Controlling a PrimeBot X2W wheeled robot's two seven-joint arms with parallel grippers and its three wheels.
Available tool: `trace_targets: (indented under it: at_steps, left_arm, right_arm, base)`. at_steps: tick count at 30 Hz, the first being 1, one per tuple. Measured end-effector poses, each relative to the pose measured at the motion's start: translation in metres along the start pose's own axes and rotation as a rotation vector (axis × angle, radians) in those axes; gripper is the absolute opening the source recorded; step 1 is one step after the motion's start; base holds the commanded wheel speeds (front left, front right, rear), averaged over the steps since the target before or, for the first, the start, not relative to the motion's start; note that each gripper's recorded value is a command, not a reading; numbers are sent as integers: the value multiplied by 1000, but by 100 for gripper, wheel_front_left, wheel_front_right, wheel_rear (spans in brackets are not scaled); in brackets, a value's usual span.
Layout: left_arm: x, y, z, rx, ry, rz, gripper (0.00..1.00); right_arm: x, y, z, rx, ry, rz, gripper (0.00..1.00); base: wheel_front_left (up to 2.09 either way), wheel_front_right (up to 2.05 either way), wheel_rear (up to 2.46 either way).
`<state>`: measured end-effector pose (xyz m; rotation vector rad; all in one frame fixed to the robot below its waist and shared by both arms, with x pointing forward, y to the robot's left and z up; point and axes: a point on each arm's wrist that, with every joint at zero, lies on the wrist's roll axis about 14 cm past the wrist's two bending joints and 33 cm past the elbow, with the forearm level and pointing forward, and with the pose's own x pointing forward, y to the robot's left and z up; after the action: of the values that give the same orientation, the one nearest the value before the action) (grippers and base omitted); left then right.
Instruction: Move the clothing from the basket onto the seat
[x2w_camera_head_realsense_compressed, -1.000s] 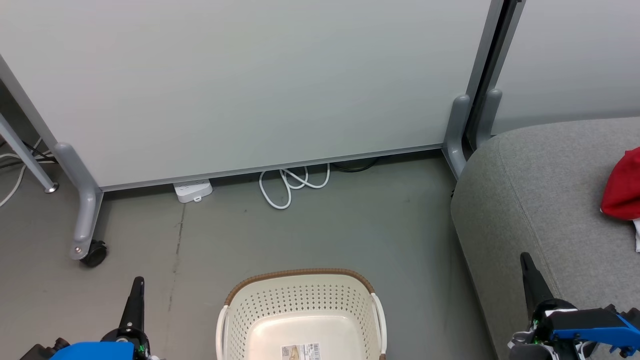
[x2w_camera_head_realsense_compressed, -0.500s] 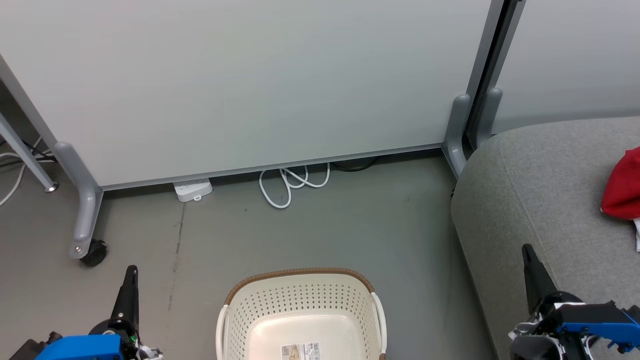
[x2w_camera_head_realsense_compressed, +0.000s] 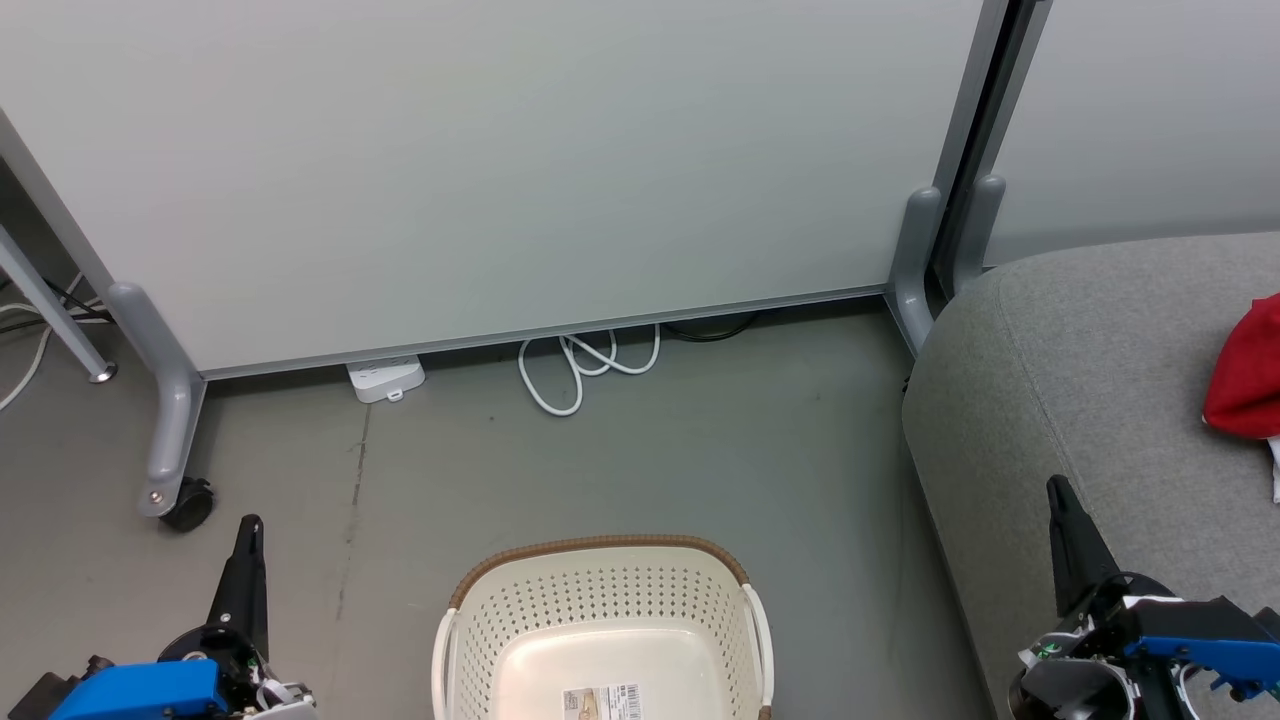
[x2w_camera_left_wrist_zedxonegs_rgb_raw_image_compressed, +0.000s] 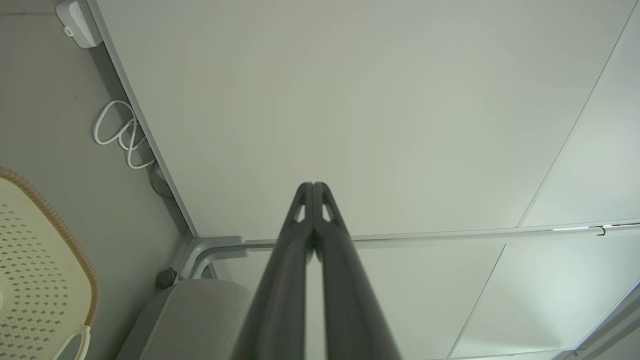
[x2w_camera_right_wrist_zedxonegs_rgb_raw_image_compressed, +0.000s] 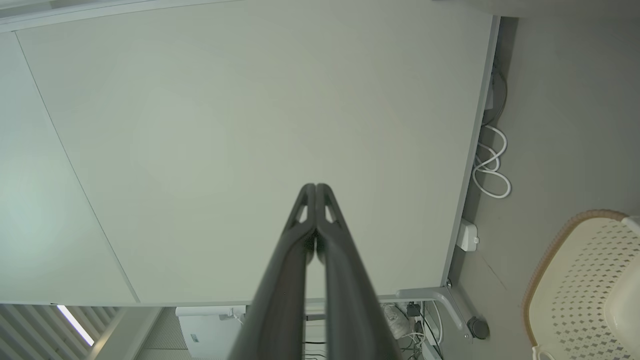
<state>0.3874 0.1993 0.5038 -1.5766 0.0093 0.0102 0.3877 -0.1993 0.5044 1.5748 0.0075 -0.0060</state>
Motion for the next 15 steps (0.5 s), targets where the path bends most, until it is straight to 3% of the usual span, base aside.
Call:
trace_targets:
  at_steps: [15]
  left_arm:
    - [0,-1,0,0,0,-1,0]
  right_arm:
    - [0,0,0,0,0,0,0]
  base:
    - [0,0,0]
